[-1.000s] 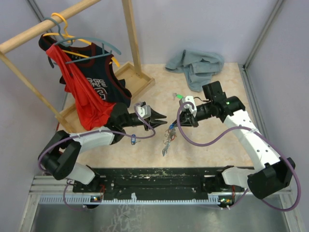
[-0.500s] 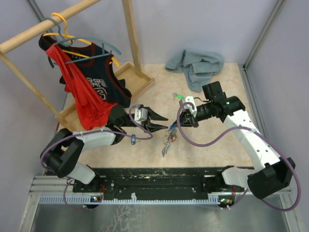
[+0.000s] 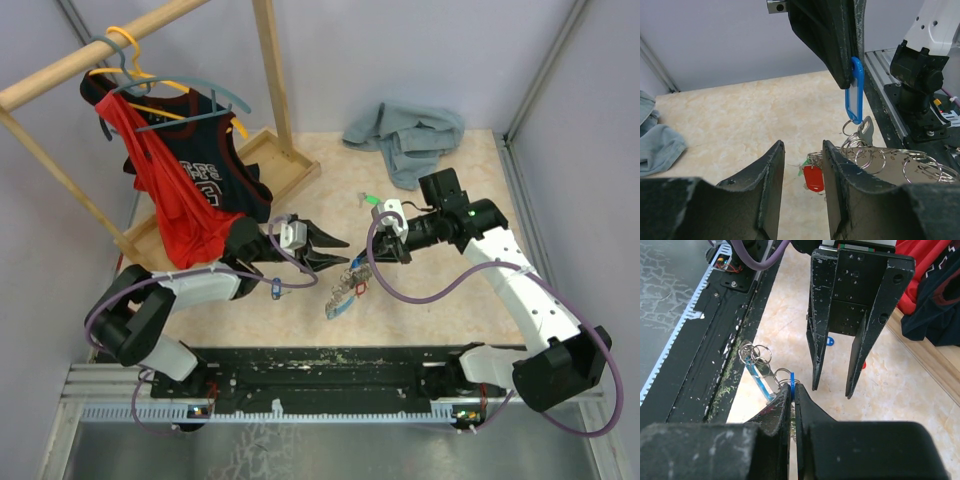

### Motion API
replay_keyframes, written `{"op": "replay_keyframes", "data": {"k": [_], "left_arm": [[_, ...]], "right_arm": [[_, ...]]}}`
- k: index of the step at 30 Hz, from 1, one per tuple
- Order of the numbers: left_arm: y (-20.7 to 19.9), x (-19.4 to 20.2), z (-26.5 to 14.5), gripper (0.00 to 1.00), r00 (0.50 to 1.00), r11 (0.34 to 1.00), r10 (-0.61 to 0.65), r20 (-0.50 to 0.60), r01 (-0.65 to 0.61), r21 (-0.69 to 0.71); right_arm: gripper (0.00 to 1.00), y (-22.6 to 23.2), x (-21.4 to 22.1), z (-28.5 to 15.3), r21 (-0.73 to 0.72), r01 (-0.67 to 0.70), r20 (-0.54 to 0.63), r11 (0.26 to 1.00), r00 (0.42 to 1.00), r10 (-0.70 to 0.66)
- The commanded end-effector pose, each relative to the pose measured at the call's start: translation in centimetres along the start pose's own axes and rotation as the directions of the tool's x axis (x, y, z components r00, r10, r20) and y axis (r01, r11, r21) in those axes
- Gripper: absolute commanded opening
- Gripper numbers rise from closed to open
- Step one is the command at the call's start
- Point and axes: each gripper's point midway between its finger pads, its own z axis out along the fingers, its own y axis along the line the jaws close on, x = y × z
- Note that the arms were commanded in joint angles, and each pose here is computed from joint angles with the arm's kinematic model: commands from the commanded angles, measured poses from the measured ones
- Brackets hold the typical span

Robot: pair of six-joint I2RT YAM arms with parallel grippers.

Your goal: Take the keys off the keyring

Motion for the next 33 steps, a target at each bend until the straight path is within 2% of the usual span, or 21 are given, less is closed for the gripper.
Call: {"op": "replay_keyframes", "data": {"k": [1, 12, 33], "left_arm": [[-0.2, -0.7, 0.9, 0.43, 0.999, 0.999, 0.027, 0.026, -0.028, 0.045], [-1.3, -0.9, 1.4, 0.44, 0.998, 0.991, 0.039, 0.052, -0.045, 0.129], [-3.1, -1.5, -0.1, 0.44, 0.997, 0.987, 0.057, 0.044, -0.063, 0.148]], "right_arm": [[0.00, -0.3, -3.5, -0.5, 0.003, 0.110, 0.083, 0.994, 0.990, -0.110], [0.00, -0.3, -3.4, -0.5, 0.002, 0.108, 0.082, 0.994, 0.991, -0.107], [0.00, -0.4, -3.4, -0.5, 0.005, 0.111, 0.075, 0.994, 0.991, -0.111]]}}
